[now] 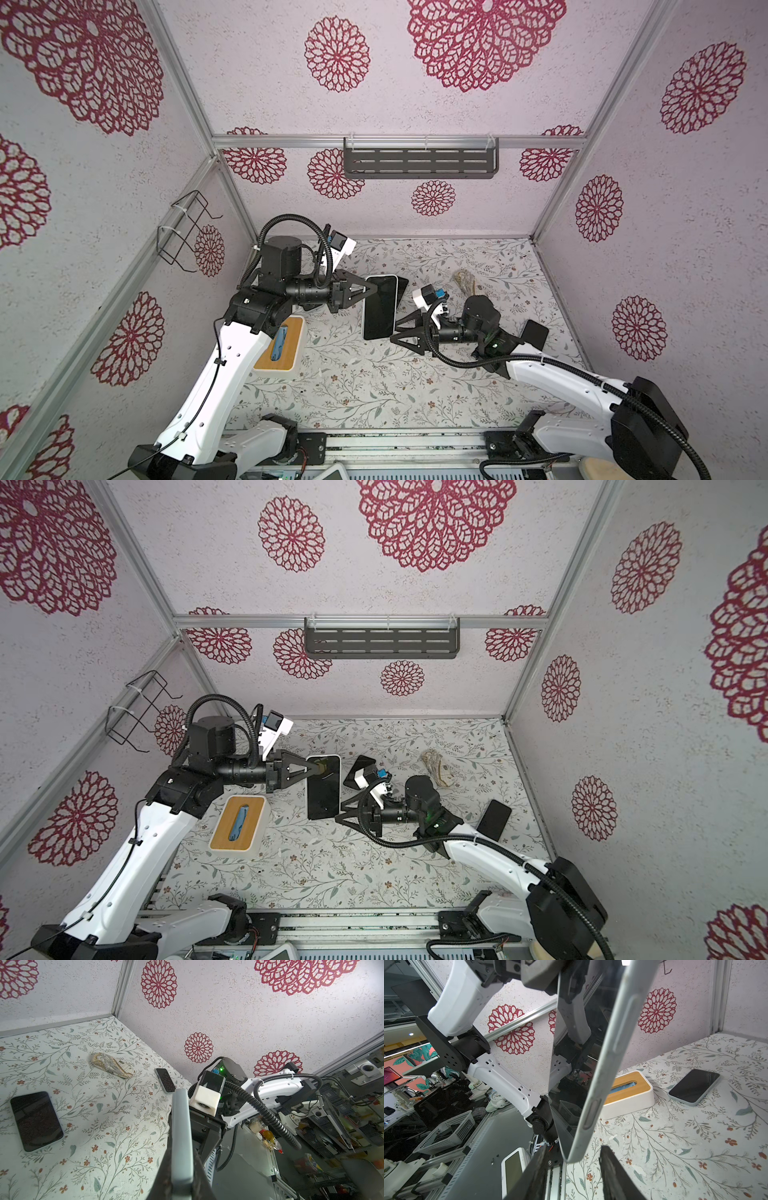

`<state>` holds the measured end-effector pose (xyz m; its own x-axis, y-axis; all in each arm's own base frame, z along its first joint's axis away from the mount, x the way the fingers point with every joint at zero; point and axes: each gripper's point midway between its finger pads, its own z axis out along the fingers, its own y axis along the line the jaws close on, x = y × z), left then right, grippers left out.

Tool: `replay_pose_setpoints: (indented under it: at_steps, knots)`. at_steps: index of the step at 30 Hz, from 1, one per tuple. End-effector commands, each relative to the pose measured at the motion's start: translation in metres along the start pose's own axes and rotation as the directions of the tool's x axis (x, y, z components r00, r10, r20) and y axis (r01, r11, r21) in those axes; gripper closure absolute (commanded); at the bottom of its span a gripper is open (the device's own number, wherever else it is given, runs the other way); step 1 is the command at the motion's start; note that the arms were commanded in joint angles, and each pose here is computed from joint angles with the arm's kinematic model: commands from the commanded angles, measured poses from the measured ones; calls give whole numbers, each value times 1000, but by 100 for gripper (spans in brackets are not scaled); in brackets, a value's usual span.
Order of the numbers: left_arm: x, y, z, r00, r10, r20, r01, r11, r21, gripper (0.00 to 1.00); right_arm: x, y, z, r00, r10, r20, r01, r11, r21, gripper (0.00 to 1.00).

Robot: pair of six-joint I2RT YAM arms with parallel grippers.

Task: Take the phone out of the phone case
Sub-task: Remove the phone case from the phone.

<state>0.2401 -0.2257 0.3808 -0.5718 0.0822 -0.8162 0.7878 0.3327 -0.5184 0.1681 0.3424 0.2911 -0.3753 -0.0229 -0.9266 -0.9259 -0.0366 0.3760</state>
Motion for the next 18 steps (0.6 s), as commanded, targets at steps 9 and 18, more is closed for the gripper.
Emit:
replay_pose_setpoints:
  at_steps: [9, 18]
  knots:
    - [-11, -3, 2, 998, 43, 41, -44, 999, 18, 100, -5, 11, 3, 999, -29, 20, 30, 998, -52, 63]
    - [-10, 1, 4, 999, 37, 37, -38, 999, 14, 100, -1, 10, 2, 999, -32, 21, 33, 998, -47, 66]
